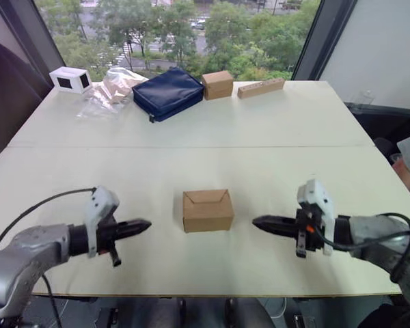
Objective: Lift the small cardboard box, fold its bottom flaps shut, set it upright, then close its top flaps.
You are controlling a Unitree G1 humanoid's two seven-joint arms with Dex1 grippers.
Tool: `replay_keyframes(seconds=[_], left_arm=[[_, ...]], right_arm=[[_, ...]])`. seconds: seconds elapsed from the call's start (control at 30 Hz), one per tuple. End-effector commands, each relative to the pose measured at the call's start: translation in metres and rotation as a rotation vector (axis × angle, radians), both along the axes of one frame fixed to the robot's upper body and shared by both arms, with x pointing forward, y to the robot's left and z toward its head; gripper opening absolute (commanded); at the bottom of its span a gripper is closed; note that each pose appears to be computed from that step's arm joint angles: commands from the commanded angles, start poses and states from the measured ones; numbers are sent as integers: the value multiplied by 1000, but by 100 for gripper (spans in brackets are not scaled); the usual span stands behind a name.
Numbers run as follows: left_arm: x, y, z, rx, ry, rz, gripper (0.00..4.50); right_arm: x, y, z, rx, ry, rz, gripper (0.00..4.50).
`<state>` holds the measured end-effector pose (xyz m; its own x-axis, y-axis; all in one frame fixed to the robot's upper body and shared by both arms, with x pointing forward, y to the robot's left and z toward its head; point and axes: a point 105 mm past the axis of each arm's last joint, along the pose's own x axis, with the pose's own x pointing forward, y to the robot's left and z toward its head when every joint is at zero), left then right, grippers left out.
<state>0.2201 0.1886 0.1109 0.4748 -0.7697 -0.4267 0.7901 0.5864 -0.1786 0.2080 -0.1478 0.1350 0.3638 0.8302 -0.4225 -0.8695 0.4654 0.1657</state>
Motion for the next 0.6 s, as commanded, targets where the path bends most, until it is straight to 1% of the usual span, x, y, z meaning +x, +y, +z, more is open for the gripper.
replay_keyframes(seconds=[0.03, 0.07, 0.13, 0.2, 0.27, 0.6], left_arm=[[-14, 6, 4, 69, -5, -78, 2], [-17, 7, 2, 80, 3, -92, 2], [-22, 8, -1, 59, 24, -104, 2], [-21, 8, 2, -8, 36, -73, 2], [-17, 8, 5, -51, 39, -38, 2], [-21, 5, 0, -37, 77, -59, 2]], right_arm=[[-7, -6, -4, 2, 19, -4, 0], [-8, -8, -5, 0, 24, -11, 0], [-8, -10, -7, -2, 30, -22, 0], [-9, -12, -9, -2, 35, -28, 0], [-10, -13, -11, -13, 37, -30, 0], [-10, -12, -14, -15, 39, -36, 0]])
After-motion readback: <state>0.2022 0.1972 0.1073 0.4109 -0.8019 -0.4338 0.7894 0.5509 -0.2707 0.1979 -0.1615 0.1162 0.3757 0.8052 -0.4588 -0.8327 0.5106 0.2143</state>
